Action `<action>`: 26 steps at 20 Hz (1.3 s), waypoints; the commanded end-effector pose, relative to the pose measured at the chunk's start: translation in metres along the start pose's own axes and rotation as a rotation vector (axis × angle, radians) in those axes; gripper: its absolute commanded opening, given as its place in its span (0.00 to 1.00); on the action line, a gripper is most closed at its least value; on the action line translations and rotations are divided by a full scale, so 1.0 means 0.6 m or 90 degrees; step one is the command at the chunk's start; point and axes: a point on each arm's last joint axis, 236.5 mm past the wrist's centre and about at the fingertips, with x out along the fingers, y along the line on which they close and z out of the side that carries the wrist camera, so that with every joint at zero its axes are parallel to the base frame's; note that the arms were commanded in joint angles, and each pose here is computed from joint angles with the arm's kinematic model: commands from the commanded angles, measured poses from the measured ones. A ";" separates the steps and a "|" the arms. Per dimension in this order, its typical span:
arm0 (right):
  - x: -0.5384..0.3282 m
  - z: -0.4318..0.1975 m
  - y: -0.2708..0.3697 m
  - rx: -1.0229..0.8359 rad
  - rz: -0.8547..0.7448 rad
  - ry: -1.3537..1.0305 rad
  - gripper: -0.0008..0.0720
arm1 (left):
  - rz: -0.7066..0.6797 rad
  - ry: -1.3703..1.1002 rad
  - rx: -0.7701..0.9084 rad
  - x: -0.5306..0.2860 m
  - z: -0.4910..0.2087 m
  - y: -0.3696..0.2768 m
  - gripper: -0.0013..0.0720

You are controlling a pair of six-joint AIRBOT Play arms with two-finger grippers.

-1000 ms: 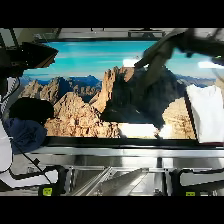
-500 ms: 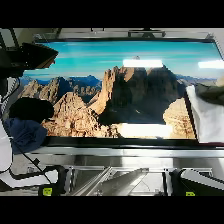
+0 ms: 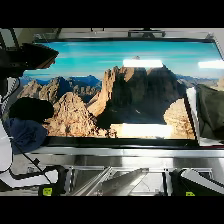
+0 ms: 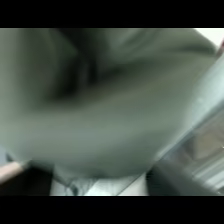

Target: Fold the shirts.

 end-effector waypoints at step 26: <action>-0.077 -0.417 0.331 -0.680 0.351 -0.150 0.04 | 0.556 0.029 -0.174 -0.064 -0.316 0.142 0.05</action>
